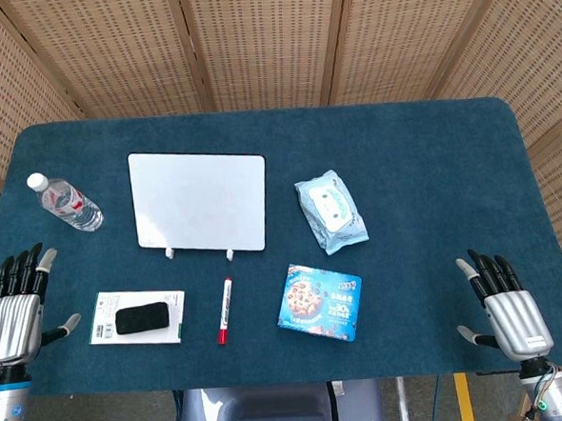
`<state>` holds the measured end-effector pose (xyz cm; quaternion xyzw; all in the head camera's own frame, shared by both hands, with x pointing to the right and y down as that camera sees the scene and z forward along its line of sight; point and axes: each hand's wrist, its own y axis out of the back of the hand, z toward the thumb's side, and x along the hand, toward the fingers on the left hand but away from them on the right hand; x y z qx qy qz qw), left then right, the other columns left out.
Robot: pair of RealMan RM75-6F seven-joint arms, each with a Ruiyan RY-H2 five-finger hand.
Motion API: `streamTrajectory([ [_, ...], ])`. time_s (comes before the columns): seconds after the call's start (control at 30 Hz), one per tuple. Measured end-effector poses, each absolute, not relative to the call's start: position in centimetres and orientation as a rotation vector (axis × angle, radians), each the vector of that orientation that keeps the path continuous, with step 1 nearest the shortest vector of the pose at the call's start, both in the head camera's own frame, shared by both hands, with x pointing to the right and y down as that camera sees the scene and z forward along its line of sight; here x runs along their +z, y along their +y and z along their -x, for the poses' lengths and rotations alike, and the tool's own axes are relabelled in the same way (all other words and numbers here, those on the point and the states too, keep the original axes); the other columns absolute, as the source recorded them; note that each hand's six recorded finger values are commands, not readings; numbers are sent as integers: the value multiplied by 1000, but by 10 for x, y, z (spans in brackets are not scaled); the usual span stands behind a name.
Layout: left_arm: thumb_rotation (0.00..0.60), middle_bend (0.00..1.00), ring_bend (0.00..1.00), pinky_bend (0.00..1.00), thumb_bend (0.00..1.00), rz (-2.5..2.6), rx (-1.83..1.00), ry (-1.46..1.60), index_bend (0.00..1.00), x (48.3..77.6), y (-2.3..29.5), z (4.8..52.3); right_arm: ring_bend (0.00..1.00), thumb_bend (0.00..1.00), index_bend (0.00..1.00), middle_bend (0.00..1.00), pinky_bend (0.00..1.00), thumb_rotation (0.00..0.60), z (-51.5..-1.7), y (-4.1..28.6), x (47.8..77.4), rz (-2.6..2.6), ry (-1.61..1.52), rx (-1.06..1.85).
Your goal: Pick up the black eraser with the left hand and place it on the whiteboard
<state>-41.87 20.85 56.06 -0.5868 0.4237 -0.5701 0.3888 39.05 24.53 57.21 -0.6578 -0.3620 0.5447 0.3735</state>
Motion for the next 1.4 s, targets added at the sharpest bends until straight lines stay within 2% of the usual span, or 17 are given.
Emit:
streamTrajectory([
  [0.17, 600, 0, 0, 0, 0, 1552, -1443, 1072, 10, 565, 211, 413, 0, 51, 0, 0, 0, 600, -392, 244, 572, 1685, -936, 1399],
  [0.3, 600, 0, 0, 0, 0, 1611, -1438, 1042, 82, 572, 212, 404, 0, 52, 0, 0, 0, 600, -394, 243, 571, 1681, -946, 1401],
  [0.73, 600, 0, 0, 0, 19, 1767, -1541, 928, 227, 595, 228, 380, 0, 52, 0, 0, 0, 600, -398, 241, 567, 1683, -976, 1398],
  [1.1, 600, 0, 0, 0, 58, 1870, -1665, 834, 241, 624, 237, 369, 0, 52, 0, 0, 0, 600, -396, 243, 563, 1687, -976, 1378],
  [1.4, 600, 0, 0, 0, 69, 1881, -1697, 812, 260, 637, 235, 363, 0, 53, 0, 0, 0, 600, -397, 243, 563, 1689, -979, 1377],
])
